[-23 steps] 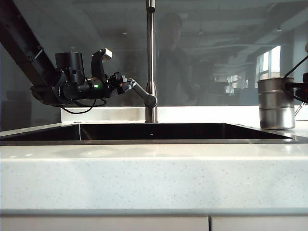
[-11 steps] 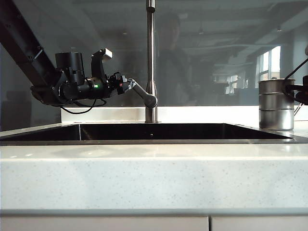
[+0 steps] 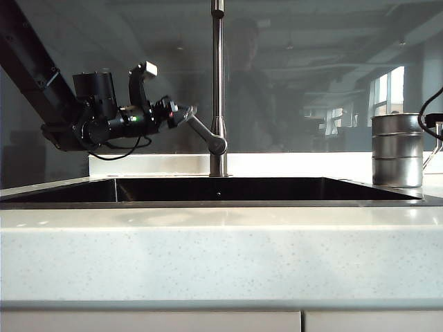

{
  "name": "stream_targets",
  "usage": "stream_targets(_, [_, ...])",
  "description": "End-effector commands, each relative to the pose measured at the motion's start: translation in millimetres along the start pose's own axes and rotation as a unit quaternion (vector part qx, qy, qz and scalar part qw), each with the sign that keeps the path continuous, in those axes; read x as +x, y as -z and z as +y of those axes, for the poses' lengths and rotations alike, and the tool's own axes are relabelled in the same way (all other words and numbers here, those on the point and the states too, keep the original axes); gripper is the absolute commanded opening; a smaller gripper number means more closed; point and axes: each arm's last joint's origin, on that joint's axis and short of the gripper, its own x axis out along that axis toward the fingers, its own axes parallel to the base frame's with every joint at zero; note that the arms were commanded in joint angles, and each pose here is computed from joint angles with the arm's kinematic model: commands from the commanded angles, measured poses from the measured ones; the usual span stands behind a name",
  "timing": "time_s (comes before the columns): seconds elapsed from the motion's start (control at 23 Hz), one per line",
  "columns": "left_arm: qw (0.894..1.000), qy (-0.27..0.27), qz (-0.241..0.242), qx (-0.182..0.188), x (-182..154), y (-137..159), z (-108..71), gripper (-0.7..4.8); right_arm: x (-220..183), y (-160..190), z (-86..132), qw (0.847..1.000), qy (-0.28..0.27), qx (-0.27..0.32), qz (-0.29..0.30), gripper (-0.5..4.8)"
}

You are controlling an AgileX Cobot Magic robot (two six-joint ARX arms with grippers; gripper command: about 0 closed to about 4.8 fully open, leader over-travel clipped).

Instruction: Pick up the mug next to the sink, go to the faucet to get some water, pour the water into the sink, and finally put the mug back to its place.

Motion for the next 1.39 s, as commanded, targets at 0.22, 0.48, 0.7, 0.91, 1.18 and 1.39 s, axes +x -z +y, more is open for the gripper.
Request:
stream_targets(0.22, [0.997,0.015,-0.075,-0.009,-16.4,-34.8,11.9,4.00,-9.3,-14.3,-1.4,0.999,0.042,0.000,-0.027,0.86])
stream_targets(0.48, [0.995,0.076,-0.058,-0.037,-32.5,-68.4,21.0,-0.02,-21.4,-32.3,0.8,0.997,0.038,0.052,-0.033,0.86])
stream_targets(0.7, [0.994,0.059,-0.067,-0.069,-43.7,-98.3,28.3,-0.01,-35.7,-51.7,6.3,0.996,0.023,0.078,-0.048,0.86])
stream_targets(0.91, [0.985,-0.160,0.064,-0.029,-48.8,-161.8,21.2,-0.02,-64.9,-78.9,28.2,0.995,-0.015,0.077,-0.064,-0.09])
stream_targets(1.18, [0.950,-0.285,0.119,0.043,-74.0,-246.4,-44.4,-0.02,-108.4,-95.0,54.0,0.994,-0.037,0.089,-0.050,-0.09])
stream_targets(1.39, [0.946,-0.297,0.115,0.058,-124.1,-267.5,-108.4,-0.02,-132.8,-100.2,61.3,0.992,-0.072,0.090,-0.049,-0.09])
